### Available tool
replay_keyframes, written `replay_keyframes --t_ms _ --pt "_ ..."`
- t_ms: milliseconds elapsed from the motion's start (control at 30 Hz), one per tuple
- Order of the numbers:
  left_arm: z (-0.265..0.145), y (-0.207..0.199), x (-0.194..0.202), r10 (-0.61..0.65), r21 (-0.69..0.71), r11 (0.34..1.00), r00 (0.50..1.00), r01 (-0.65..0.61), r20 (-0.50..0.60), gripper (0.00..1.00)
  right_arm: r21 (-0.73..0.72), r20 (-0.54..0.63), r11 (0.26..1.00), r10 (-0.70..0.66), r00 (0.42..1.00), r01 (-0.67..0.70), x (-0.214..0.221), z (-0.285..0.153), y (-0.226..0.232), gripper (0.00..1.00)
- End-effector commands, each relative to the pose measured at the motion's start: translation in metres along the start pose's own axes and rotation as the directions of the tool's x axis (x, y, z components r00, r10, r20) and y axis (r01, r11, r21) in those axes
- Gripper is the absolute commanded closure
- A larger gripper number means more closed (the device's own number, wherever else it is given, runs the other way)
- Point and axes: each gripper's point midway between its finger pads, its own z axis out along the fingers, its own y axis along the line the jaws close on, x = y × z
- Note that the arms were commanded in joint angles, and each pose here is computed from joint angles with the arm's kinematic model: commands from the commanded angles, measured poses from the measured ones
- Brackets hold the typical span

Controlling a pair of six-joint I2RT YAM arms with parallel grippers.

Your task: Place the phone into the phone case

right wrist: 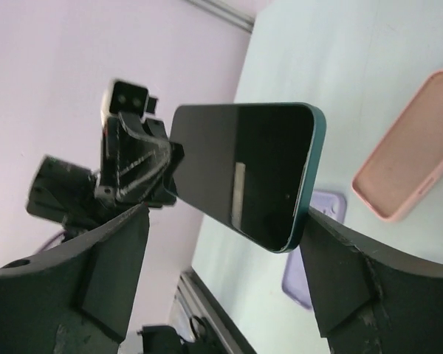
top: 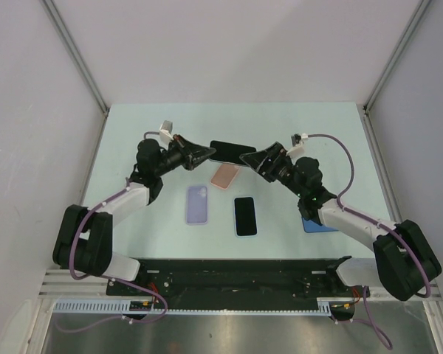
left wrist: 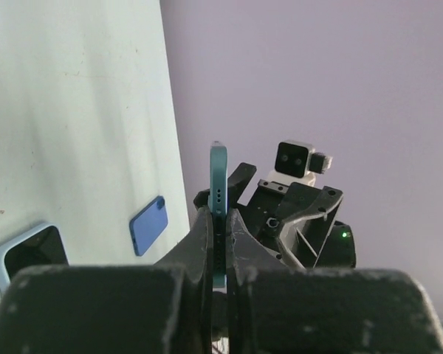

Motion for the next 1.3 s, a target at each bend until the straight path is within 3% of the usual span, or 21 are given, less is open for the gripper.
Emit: replay_keyframes --t_ms 0,133,233,333,367,467,500,567,600,667,800,1000,1100,1200,1267 --pt "-0.013 -0.049 -0.009 -0.009 0.175 0.985 0.997 -0.005 0.081 1.00 -0.127 0.126 0.991 0.062 0.990 -0.046 -0.021 0.009 0.034 0.18" --pt "-0.021 -0.052 -0.006 -0.036 0.214 0.977 0.995 0.016 0.092 1.00 -0.133 0.159 0.990 0.070 0.985 -0.049 -0.024 0.011 0.036 0.25" --pt "-0.024 -0.051 -0.005 -0.031 0.211 0.977 0.994 0.008 0.105 1.00 -0.173 0.180 0.984 0.065 0.982 -0.034 -0.026 0.010 0.048 0.39" --pt "-0.027 -0.044 0.000 -0.024 0.197 0.980 0.994 0.003 0.104 1.00 -0.163 0.186 0.986 0.057 0.981 -0.027 -0.023 0.009 0.049 0.60" --pt "-0.028 -0.041 0.002 -0.025 0.191 0.982 0.995 0.005 0.100 1.00 -0.153 0.187 0.988 0.053 0.981 -0.025 -0.022 0.009 0.047 0.73" --pt "-0.031 -0.029 0.010 -0.014 0.157 0.988 0.996 0.000 0.084 0.87 -0.138 0.198 0.990 0.012 0.980 0.016 -0.023 0.006 0.044 0.89" --pt "-0.033 -0.028 0.012 0.004 0.150 0.989 0.997 -0.016 0.083 0.72 -0.132 0.199 0.991 -0.007 0.980 0.034 -0.023 0.005 0.043 0.92" --pt "-0.035 -0.018 0.018 0.016 0.111 0.994 0.998 -0.023 0.066 0.54 -0.120 0.206 0.990 -0.044 0.977 0.070 -0.028 0.001 0.042 0.96" --pt "-0.036 -0.014 0.019 0.062 0.092 0.993 0.996 -0.068 0.061 0.41 -0.119 0.204 0.989 -0.058 0.977 0.084 -0.029 -0.001 0.042 0.96" --pt "-0.039 -0.006 0.021 0.084 0.021 0.996 0.995 -0.085 0.053 0.27 -0.114 0.194 0.987 -0.092 0.977 0.116 -0.035 -0.007 0.041 0.98" --pt "-0.052 0.018 0.015 0.234 -0.187 0.957 0.971 -0.221 0.051 0.15 -0.101 0.162 0.985 -0.125 0.979 0.142 -0.046 -0.019 0.034 1.00" --pt "-0.083 0.071 0.010 0.306 -0.498 0.825 0.952 -0.267 -0.004 0.12 -0.060 0.073 0.984 -0.162 0.984 0.167 -0.054 -0.042 0.015 1.00" --pt "-0.097 0.114 0.010 0.325 -0.633 0.711 0.941 -0.307 -0.092 0.12 -0.023 0.006 0.982 -0.186 0.983 0.186 -0.050 -0.053 0.000 1.00" --pt "-0.111 0.149 0.013 0.260 -0.745 0.585 0.944 -0.321 -0.203 0.13 -0.022 -0.076 0.976 -0.220 0.973 0.218 -0.037 -0.062 -0.008 1.00" --pt "-0.115 0.162 0.012 0.239 -0.776 0.540 0.943 -0.326 -0.230 0.19 -0.019 -0.122 0.975 -0.222 0.967 0.222 -0.027 -0.066 -0.011 1.00"
